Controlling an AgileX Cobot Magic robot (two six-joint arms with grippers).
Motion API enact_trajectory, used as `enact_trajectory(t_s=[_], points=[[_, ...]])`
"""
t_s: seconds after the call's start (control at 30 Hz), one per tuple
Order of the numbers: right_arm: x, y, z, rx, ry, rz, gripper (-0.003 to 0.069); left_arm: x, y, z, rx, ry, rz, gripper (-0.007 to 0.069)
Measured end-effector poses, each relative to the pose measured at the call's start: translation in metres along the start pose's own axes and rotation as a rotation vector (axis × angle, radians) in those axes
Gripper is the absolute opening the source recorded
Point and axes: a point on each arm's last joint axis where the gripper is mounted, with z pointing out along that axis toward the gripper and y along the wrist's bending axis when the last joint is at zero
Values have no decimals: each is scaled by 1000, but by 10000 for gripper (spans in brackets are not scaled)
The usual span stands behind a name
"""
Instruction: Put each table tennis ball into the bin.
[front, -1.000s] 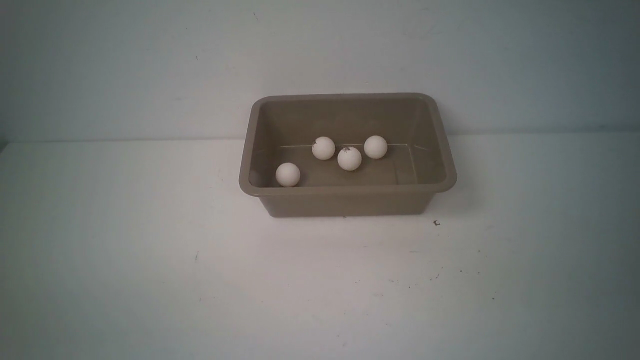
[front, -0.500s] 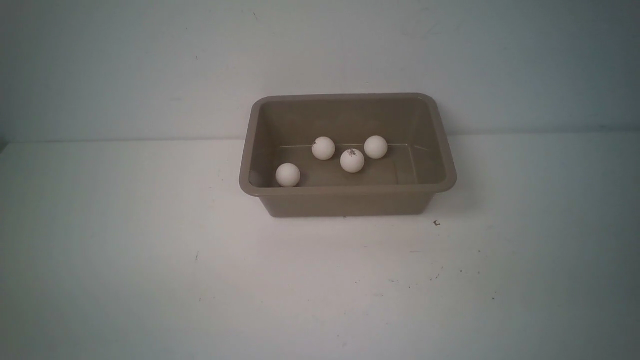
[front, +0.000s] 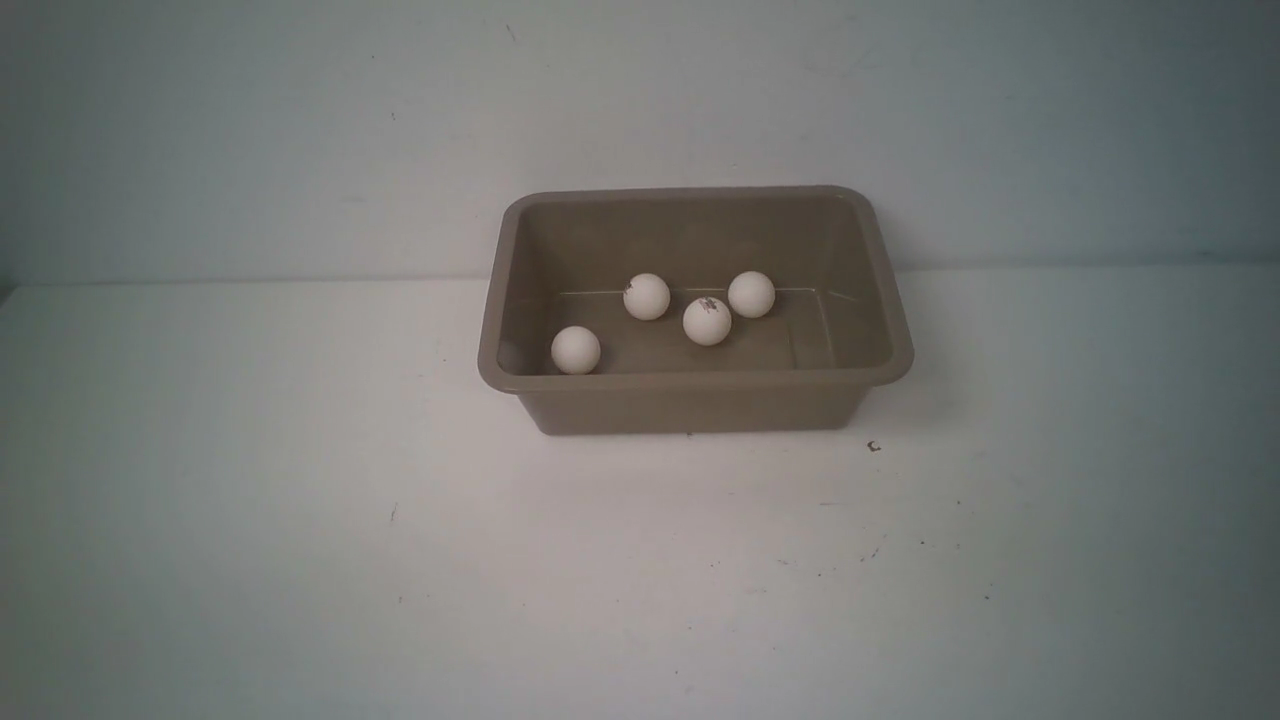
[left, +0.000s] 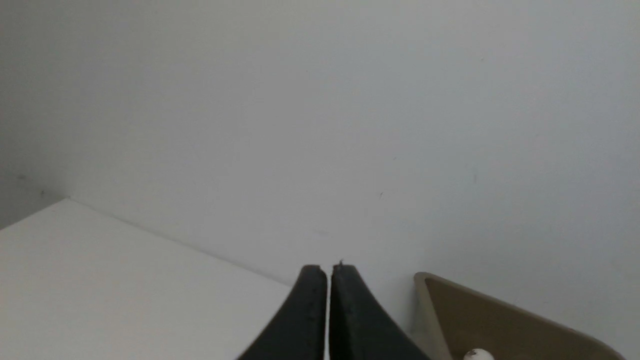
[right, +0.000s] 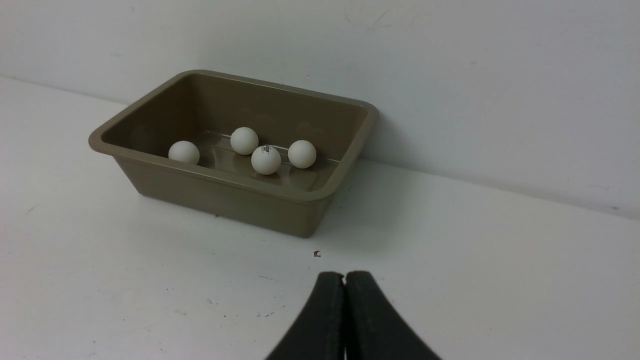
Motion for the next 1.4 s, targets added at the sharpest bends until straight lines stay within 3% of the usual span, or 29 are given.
enact_trajectory(t_s=[0.23,0.53,0.77,0.93,1.4], points=[[0,0,0,0,0,0,-17,10,-10,-1,112,115,161,-4],[0,0,0,0,0,0,-17,33,1,-3,50,252,131,-4],[0,0,0,0,0,0,-17,36,3,-4,51,293,272,-4],[0,0,0,0,0,0,-17,49,10,-9,19,452,354,-4],[0,0,0,0,0,0,-17,51,11,-10,14,483,369,-4]])
